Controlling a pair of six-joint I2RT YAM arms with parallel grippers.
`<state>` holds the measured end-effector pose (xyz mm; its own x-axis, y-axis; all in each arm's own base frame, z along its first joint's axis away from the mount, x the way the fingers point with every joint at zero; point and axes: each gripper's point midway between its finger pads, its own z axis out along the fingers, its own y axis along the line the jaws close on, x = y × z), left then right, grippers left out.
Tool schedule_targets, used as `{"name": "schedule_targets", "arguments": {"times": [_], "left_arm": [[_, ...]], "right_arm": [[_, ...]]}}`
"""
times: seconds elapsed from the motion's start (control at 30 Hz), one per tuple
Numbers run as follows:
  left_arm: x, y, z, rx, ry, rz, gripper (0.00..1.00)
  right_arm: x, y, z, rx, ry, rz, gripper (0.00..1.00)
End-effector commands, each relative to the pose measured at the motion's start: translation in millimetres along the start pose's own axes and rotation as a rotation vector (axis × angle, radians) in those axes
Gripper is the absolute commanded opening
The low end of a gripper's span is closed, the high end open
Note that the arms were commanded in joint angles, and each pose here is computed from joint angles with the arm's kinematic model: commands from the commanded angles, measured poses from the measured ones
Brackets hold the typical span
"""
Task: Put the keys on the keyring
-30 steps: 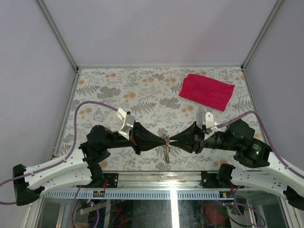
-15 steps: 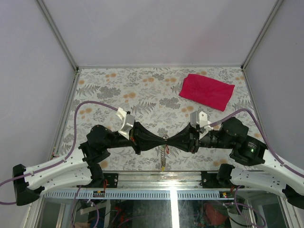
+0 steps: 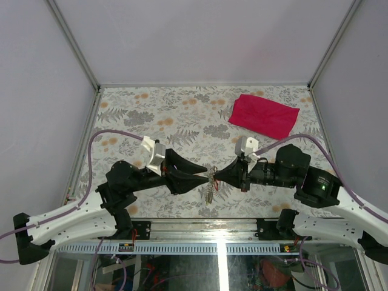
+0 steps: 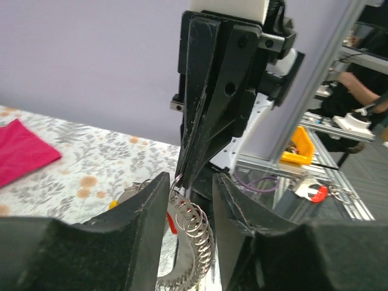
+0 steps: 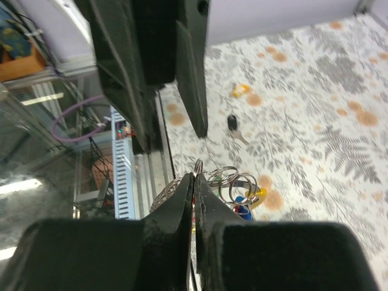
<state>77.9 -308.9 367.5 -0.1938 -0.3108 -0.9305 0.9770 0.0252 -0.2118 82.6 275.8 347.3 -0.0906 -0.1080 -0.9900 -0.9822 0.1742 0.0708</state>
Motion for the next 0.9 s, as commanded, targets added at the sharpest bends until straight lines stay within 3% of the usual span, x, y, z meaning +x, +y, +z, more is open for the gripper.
{"name": "schedule_targets", "arguments": {"times": [0.0,0.23,0.33,0.4,0.53,0.67,0.87], "left_arm": [[-13,22,-10,-0.164,-0.026,0.008,0.39],[17,69,-35,-0.464,0.122,-0.026,0.59],[38,87,-44,-0.566,0.210,-0.035,0.85],[46,96,-50,-0.621,0.245,-0.039,0.93],[51,111,-67,-0.734,0.257,-0.038,1.00],[51,121,-88,-0.848,0.288,-0.033,1.00],[54,125,-116,-0.978,0.298,-0.092,1.00]], "right_arm": [[-1,-26,-11,0.168,0.061,0.000,0.00],[42,-68,-23,0.420,0.296,0.041,0.00],[73,-81,-25,0.494,0.447,0.051,0.00],[94,-90,-26,0.543,0.539,0.052,0.00],[123,-105,-17,0.603,0.648,0.041,0.00],[141,-119,4,0.617,0.713,0.045,0.00],[156,-154,42,0.597,0.675,0.155,0.00]]}}
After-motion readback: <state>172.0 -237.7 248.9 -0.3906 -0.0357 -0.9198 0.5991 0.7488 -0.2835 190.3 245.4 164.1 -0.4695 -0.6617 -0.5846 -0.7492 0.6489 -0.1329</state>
